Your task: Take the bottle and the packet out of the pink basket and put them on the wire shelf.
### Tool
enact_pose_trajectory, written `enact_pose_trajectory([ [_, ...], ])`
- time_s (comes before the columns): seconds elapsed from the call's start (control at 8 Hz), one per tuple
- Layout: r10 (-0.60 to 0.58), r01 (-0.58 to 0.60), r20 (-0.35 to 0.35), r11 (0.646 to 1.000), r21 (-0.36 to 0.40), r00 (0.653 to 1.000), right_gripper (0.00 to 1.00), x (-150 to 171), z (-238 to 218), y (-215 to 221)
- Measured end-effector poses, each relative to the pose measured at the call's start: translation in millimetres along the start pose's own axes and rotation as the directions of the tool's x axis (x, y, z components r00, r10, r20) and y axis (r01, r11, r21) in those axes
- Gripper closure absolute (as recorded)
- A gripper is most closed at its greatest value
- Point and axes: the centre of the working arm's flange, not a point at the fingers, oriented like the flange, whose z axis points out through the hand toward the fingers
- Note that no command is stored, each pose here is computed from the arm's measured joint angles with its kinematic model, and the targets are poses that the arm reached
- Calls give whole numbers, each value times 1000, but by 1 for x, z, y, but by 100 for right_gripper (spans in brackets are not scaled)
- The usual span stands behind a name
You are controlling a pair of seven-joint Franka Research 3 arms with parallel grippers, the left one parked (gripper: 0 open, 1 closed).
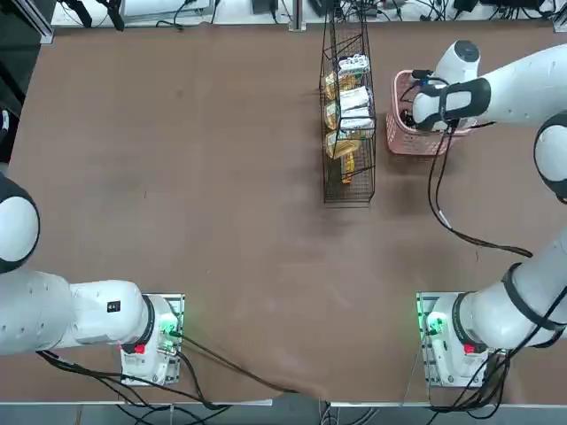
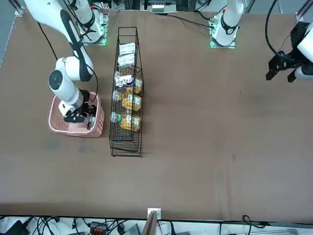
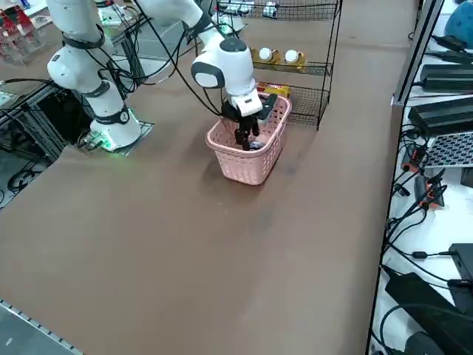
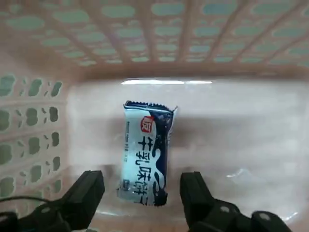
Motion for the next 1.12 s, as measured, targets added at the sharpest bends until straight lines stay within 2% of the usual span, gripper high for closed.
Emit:
enact_pose_trajectory([
  [1.12,1,-1,-25,1000,1,1000,6,4,4,0],
])
